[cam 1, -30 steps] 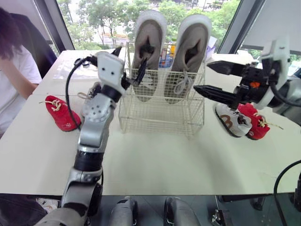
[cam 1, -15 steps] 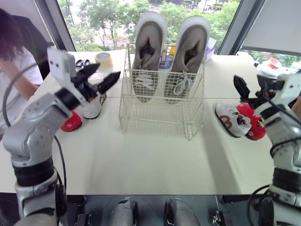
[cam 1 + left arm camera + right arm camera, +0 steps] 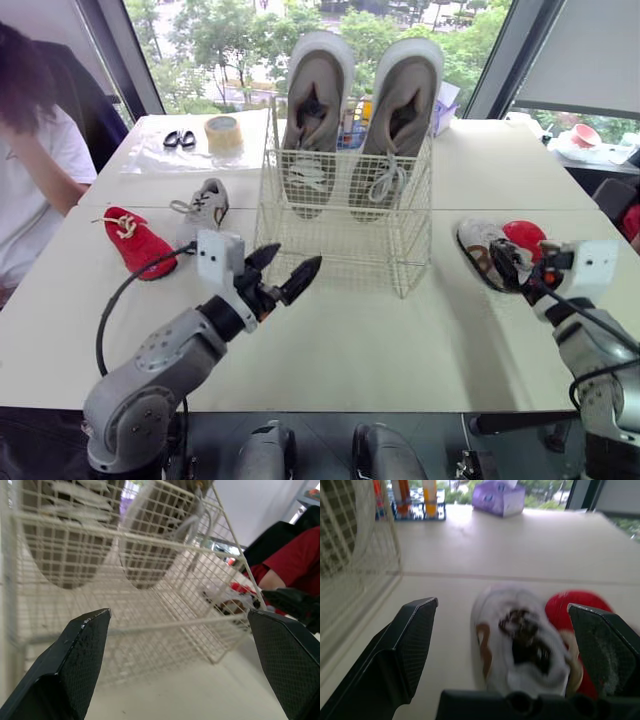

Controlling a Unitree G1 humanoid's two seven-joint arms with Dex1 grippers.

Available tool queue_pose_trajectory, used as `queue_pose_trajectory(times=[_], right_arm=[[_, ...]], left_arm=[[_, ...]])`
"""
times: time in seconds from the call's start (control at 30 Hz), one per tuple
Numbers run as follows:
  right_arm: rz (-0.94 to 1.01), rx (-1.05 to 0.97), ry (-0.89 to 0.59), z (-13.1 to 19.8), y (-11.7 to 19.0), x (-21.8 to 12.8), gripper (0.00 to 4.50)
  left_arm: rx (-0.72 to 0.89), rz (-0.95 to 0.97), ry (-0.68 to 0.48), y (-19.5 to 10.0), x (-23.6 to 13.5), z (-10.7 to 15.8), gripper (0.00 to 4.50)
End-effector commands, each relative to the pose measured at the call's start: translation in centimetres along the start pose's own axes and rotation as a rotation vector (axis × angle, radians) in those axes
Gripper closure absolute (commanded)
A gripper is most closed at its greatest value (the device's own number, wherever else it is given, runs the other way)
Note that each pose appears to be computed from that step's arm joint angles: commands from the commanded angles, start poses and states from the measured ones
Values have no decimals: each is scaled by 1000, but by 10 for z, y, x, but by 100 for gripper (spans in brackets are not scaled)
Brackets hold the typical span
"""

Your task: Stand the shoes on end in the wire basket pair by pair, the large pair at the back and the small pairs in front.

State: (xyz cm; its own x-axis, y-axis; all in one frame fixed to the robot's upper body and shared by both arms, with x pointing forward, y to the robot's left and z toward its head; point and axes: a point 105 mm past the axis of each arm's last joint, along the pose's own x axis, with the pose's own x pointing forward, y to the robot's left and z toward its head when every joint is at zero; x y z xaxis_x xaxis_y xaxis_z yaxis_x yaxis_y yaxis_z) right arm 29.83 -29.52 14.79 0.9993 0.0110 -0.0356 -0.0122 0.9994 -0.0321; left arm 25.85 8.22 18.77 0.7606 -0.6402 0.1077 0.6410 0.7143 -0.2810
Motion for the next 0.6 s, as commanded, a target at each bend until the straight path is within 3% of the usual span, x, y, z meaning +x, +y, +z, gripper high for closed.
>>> queue_pose_trajectory(times=[0.03, 0.43, 0.53, 0.6], right_arm=[[21, -39, -10, 8, -8, -3, 0], [-60, -26, 71, -20, -31, 24, 0], [-28, 22, 72, -22, -23, 32, 0], [-4, 20, 94, -28, -18, 35, 55]], left_arm=[[13, -75, -20, -16, 2, 2, 3], [29, -88, -8, -11, 7, -1, 3], [35, -78, -7, -10, 5, -2, 3], [39, -70, -4, -8, 3, -2, 0]])
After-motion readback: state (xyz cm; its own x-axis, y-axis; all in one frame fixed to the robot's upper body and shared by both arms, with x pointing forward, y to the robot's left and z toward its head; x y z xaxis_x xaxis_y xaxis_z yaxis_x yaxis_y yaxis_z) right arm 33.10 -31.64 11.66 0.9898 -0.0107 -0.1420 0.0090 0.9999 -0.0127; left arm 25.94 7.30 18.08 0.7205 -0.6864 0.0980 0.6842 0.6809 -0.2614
